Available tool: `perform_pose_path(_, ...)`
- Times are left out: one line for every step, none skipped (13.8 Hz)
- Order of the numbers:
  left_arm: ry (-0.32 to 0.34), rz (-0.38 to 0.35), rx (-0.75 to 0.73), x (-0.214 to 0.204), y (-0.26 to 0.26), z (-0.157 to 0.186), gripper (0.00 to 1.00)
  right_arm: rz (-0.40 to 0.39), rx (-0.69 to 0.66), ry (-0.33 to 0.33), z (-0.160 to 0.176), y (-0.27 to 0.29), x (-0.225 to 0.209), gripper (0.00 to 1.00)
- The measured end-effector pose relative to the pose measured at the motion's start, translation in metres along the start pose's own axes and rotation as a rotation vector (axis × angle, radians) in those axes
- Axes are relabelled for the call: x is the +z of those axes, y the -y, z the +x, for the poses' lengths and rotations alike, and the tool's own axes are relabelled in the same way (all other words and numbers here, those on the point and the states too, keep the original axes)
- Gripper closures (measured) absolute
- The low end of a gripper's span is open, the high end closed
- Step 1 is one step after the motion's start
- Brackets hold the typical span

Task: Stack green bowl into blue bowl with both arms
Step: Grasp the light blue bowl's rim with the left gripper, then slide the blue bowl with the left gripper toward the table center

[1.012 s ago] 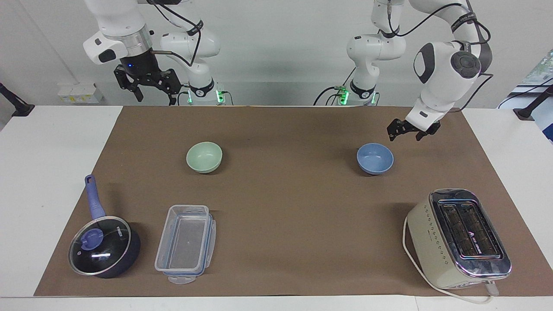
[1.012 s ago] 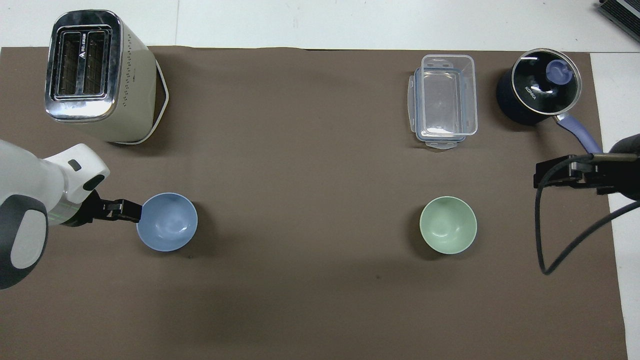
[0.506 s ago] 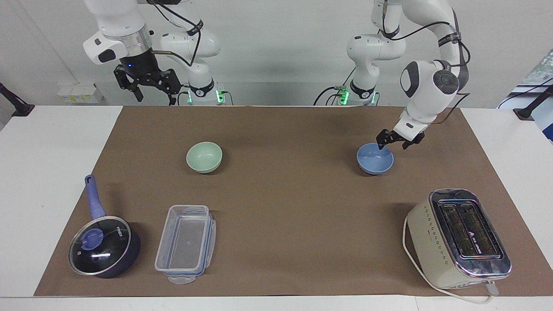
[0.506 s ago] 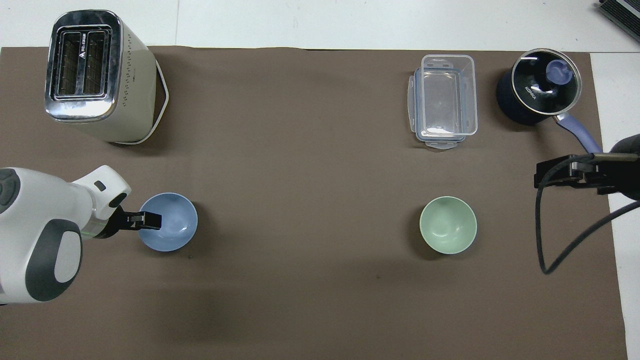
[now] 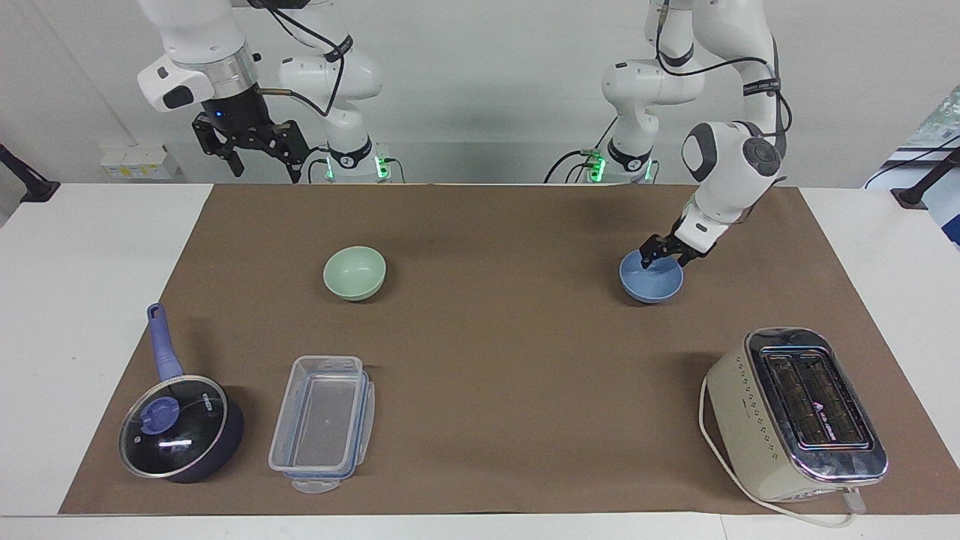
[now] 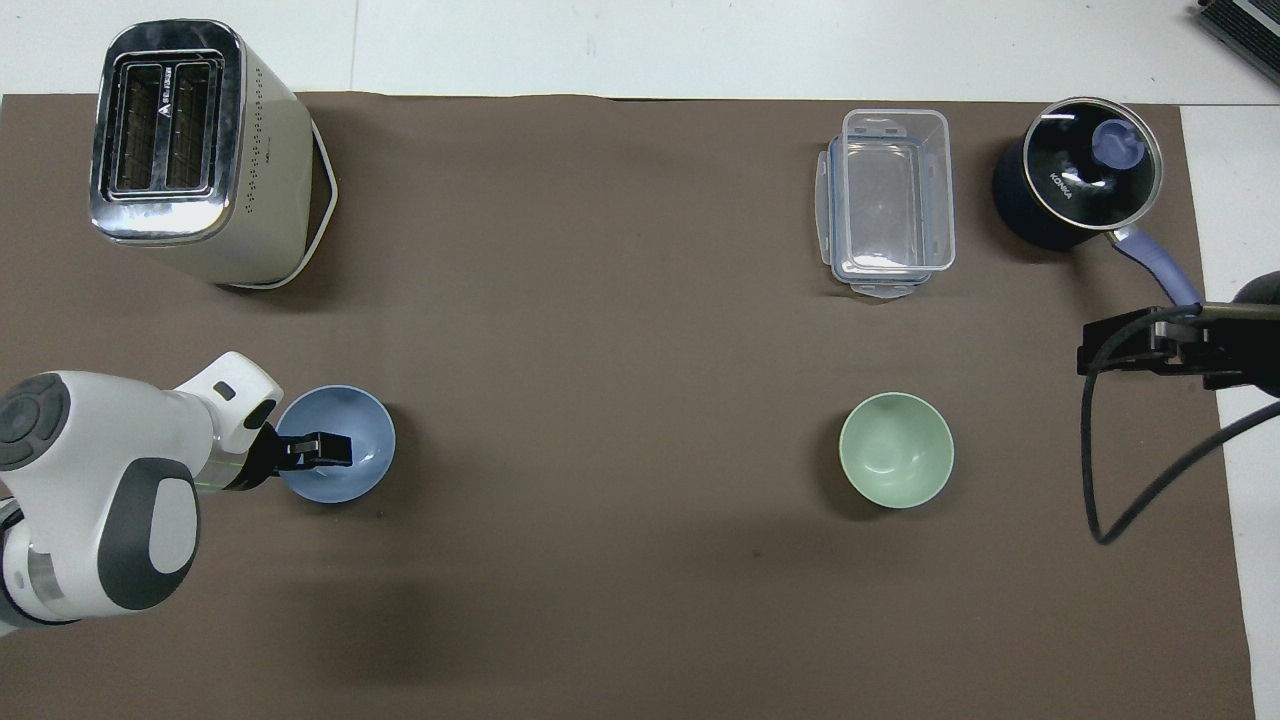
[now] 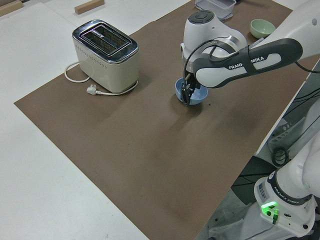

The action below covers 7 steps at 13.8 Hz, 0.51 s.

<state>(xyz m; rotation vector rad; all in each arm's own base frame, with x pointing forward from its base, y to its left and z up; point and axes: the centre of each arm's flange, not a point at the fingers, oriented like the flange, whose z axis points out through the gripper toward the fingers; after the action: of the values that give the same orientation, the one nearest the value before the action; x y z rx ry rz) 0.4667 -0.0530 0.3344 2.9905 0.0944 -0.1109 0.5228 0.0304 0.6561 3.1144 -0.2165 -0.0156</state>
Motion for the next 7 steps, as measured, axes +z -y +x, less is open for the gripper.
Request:
perform_pose_path(-0.001, -0.001, 0.004, 0.001, -0.003, 0.000, 0.16, 0.000, 0.000, 0.000, 0.000, 0.000, 0.000, 0.00)
perform_pose_path(0.000, -0.001, 0.009, 0.002, -0.006, 0.000, 0.31, 0.000, 0.000, 0.000, 0.000, 0.000, 0.000, 0.00)
perform_pose_path(0.002, 0.000, 0.014, 0.003, -0.011, -0.001, 0.46, 0.000, 0.000, 0.000, 0.000, 0.000, 0.000, 0.00)
perform_pose_path(0.003, 0.001, 0.015, 0.003, -0.015, -0.002, 0.57, 0.000, 0.000, 0.000, 0.000, 0.000, 0.000, 0.00)
perform_pose_path(0.003, 0.001, 0.016, 0.004, -0.016, -0.002, 0.71, 0.000, 0.000, 0.000, 0.000, 0.000, 0.000, 0.00)
perform_pose_path(0.002, 0.000, 0.016, 0.003, -0.016, -0.002, 0.85, 0.000, -0.001, 0.000, 0.000, 0.000, 0.000, 0.00)
perform_pose_path(0.001, 0.000, 0.015, 0.003, -0.015, -0.002, 0.95, 0.000, -0.002, 0.000, 0.000, 0.000, 0.000, 0.00)
